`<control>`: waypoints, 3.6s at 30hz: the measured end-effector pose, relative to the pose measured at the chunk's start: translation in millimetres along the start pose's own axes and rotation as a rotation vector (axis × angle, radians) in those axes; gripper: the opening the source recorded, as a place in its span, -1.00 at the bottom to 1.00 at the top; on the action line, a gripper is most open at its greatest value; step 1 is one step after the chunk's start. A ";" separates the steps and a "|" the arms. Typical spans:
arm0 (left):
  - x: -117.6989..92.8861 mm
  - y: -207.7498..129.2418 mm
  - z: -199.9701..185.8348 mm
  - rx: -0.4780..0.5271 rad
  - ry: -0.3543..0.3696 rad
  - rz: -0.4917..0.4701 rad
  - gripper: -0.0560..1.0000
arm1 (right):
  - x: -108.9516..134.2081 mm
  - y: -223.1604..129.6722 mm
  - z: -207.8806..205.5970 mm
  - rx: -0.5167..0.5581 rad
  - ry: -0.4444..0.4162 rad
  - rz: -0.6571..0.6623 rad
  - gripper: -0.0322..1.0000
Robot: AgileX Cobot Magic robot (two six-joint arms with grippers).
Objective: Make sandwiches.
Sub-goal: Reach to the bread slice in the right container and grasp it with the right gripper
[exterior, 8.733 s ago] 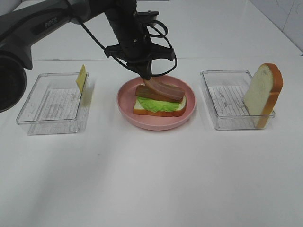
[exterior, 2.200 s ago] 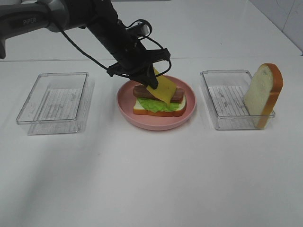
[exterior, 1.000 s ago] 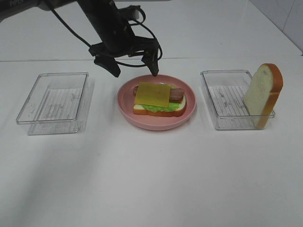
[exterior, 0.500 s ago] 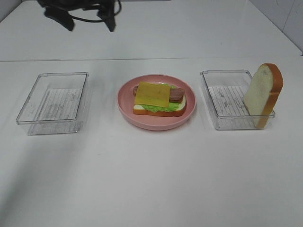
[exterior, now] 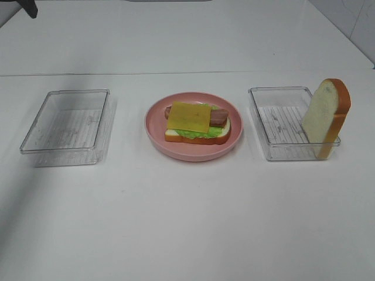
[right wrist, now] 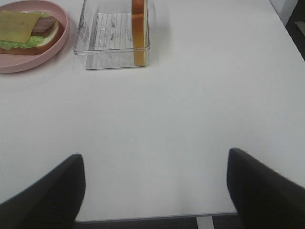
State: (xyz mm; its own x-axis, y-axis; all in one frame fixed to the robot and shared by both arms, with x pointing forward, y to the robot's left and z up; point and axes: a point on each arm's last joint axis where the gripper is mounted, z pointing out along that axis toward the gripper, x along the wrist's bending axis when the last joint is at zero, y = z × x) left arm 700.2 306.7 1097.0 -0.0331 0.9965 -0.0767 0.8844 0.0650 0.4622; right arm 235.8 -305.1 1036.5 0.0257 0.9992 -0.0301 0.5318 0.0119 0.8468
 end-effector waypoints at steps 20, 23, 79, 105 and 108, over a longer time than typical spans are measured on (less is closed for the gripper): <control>2.8 -221.3 -154.6 0.010 0.037 0.036 0.97 | 0.0 0.0 0.0 0.000 0.000 0.000 0.62; 3.5 -262.4 -174.4 -0.068 0.035 0.039 0.97 | 0.0 0.0 0.0 0.000 0.000 0.000 0.62; 1.4 -435.1 -181.8 -0.623 -0.025 0.026 0.98 | 0.0 0.0 0.0 0.000 0.000 0.000 0.62; 1.4 -435.1 -181.8 -0.623 -0.025 0.026 0.98 | 3.8 79.4 23.5 0.287 0.012 -0.007 0.62; 1.4 -435.1 -181.8 -0.623 -0.025 0.026 0.98 | 6.5 113.9 48.4 0.433 0.014 -0.010 0.62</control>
State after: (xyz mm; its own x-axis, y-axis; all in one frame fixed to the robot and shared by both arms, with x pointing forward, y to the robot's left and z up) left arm 230.7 289.4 1056.4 0.0020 0.9971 -0.0760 0.4470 0.0671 0.8920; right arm 337.5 -299.2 1107.0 0.0088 0.9996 -0.0269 0.8383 0.0072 0.5451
